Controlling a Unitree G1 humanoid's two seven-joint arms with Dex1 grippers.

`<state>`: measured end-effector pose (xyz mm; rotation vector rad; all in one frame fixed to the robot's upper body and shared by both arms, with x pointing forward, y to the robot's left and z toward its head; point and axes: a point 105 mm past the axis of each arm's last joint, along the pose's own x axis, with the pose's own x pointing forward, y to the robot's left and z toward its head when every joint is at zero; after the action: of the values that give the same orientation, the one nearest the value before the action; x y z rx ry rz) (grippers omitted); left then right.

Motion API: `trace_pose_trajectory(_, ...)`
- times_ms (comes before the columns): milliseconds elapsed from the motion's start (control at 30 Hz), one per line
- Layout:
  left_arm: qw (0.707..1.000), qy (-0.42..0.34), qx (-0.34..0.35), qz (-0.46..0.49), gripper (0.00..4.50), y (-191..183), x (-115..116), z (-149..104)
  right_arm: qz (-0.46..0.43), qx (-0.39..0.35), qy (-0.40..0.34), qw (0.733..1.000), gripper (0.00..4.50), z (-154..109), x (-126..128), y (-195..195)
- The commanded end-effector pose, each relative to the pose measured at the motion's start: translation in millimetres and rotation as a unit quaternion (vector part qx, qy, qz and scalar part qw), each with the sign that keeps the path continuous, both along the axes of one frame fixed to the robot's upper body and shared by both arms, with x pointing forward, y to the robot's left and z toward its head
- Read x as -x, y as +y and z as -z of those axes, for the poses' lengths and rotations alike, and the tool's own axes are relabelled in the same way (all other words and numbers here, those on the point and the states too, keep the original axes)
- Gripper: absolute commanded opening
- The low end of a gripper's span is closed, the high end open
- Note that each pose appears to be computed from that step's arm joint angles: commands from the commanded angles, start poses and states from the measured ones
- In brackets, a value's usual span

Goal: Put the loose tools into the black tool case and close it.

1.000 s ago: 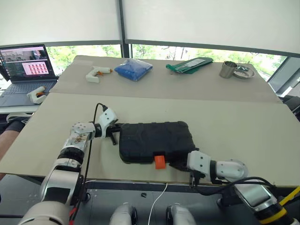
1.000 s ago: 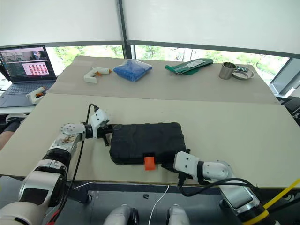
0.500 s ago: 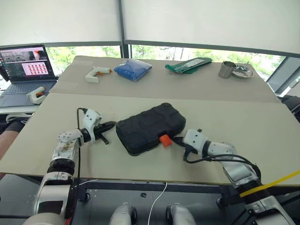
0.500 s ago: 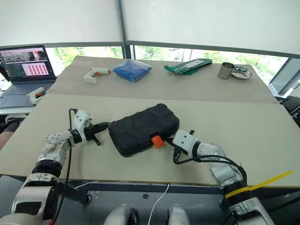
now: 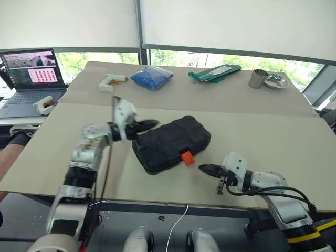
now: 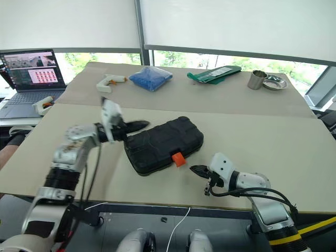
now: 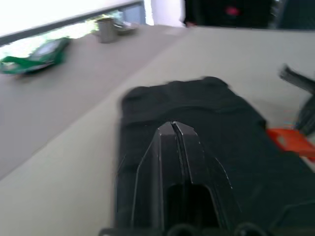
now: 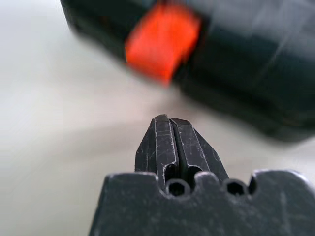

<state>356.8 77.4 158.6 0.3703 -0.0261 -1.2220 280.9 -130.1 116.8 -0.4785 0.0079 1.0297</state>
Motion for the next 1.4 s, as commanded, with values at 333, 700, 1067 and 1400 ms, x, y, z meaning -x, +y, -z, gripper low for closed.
trace_pose_trajectory(333, 0.99, 0.091, -0.104, -0.024, 0.0, -4.7, 11.1, 60.0, -0.021, -0.013, -0.005, 1.0, 0.01, -8.1, -3.2, 32.7)
trace_pose_trajectory(700, 0.991, 0.084, -0.093, -0.043, 0.0, 1.2, 7.5, 56.8, -0.018, -0.008, 0.019, 1.0, 0.01, 13.5, -16.7, 42.8)
trace_pose_trajectory(1067, 0.99, 0.088, -0.097, -0.049, 0.0, 4.5, 5.5, 58.2, 0.008, -0.007, 0.019, 1.0, 0.01, 31.8, -34.7, 50.0)
trace_pose_trajectory(1400, 0.986, 0.108, -0.106, -0.063, 0.0, 10.3, 4.0, 66.1, 0.015, -0.067, -0.024, 0.997, 0.01, 8.3, -50.8, 65.2)
